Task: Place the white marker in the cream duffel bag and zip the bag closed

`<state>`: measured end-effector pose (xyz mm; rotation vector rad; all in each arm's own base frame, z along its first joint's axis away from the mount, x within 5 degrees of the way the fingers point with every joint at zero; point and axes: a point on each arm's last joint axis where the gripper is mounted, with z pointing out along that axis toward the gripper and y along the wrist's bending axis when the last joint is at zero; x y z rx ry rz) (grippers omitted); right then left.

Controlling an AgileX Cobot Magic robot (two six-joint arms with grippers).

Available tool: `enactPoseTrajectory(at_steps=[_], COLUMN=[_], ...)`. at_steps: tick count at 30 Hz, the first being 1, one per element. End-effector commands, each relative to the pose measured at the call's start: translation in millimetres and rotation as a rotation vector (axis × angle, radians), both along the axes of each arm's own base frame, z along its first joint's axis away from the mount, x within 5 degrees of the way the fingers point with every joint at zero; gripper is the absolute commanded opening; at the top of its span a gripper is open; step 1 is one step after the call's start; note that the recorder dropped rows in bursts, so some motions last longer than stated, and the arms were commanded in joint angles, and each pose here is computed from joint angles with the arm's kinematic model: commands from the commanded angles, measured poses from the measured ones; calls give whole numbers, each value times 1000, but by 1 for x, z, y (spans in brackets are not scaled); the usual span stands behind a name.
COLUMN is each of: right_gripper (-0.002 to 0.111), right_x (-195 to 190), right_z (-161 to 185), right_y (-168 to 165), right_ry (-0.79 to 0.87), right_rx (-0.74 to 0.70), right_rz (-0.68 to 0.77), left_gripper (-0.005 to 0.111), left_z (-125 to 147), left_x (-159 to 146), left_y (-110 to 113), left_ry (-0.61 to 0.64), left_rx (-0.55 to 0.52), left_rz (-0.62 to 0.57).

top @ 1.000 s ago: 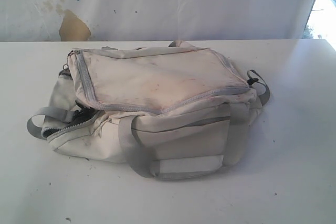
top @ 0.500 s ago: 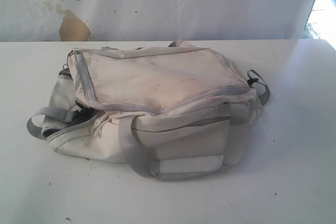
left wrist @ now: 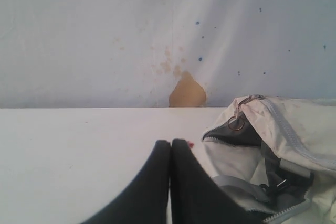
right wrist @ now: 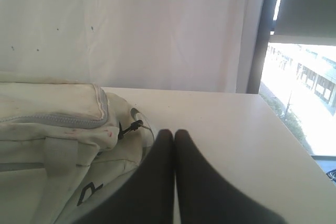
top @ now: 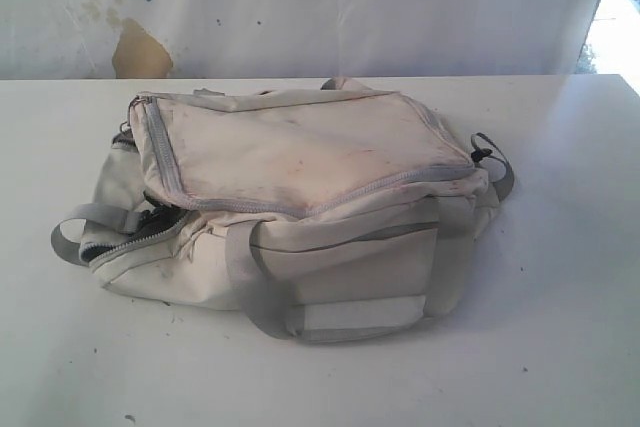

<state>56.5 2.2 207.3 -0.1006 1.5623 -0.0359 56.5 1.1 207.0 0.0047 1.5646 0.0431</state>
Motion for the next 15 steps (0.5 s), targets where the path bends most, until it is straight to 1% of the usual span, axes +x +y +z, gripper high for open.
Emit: enactPoseTrajectory(at_steps=[1,3,15], right_gripper=[0,0,0], right_x=[0,0,0], right_z=[-2,-2,-2], right_y=[0,0,0], right_ry=[3,3,7], right_rx=[-2,-2,-3], right_rz=[2,2,2], left_gripper=[0,0,0], left_z=[-1,-1,-2], left_x=[0,0,0], left_y=[0,0,0], left_ry=[3,3,6], left_rx=[-10,-26,-2], left_rz=[-3,-3,1])
